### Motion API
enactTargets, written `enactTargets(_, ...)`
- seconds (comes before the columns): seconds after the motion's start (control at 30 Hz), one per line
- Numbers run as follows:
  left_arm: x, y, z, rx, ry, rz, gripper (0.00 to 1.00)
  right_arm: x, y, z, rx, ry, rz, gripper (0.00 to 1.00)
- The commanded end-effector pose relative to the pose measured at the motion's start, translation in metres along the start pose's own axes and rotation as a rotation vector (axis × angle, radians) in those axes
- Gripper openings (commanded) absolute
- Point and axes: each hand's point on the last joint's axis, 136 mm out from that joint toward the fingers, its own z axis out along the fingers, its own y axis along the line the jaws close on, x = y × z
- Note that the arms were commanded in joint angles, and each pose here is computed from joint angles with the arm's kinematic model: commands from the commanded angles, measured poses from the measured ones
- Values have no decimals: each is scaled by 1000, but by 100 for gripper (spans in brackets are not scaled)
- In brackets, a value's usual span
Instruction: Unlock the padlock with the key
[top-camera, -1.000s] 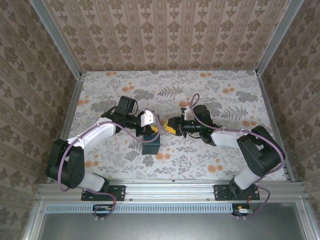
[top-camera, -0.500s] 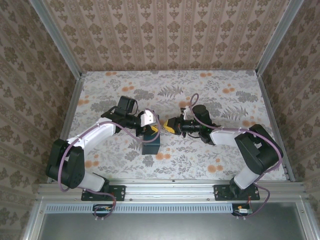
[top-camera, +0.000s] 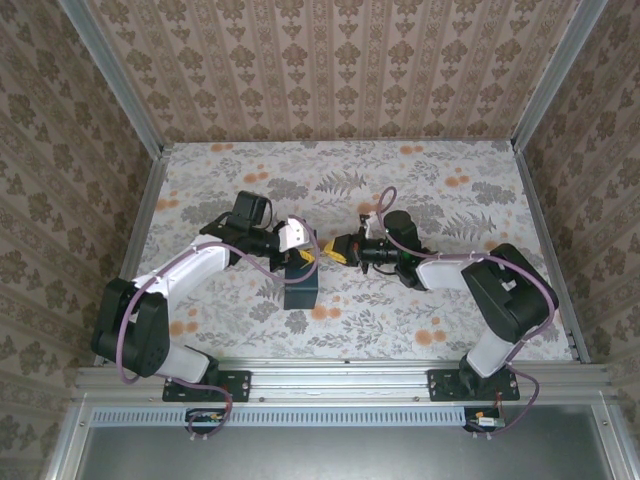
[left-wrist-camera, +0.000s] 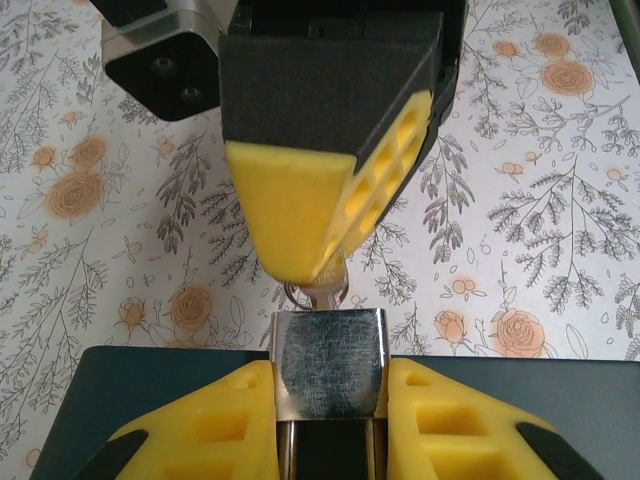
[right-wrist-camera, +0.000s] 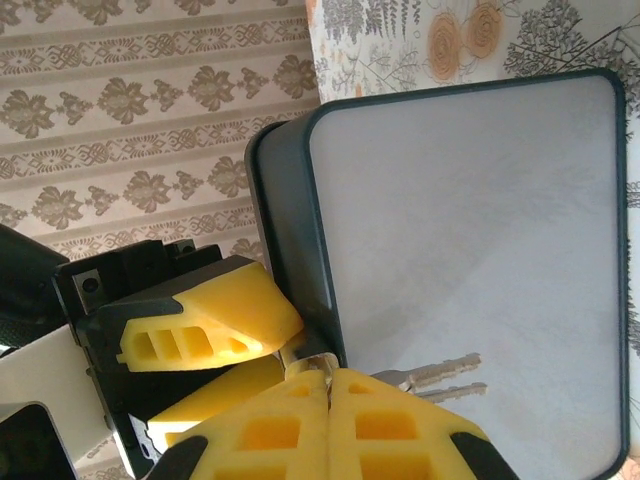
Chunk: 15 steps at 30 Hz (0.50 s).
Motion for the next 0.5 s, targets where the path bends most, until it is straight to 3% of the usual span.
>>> enactTargets(0.0, 24, -16, 11, 64, 66, -87, 24, 15, 25, 13, -105, 32, -48, 2)
enactTargets(0.47, 26, -16, 8, 65, 70, -104, 14, 35, 41, 30, -215, 80, -148, 0)
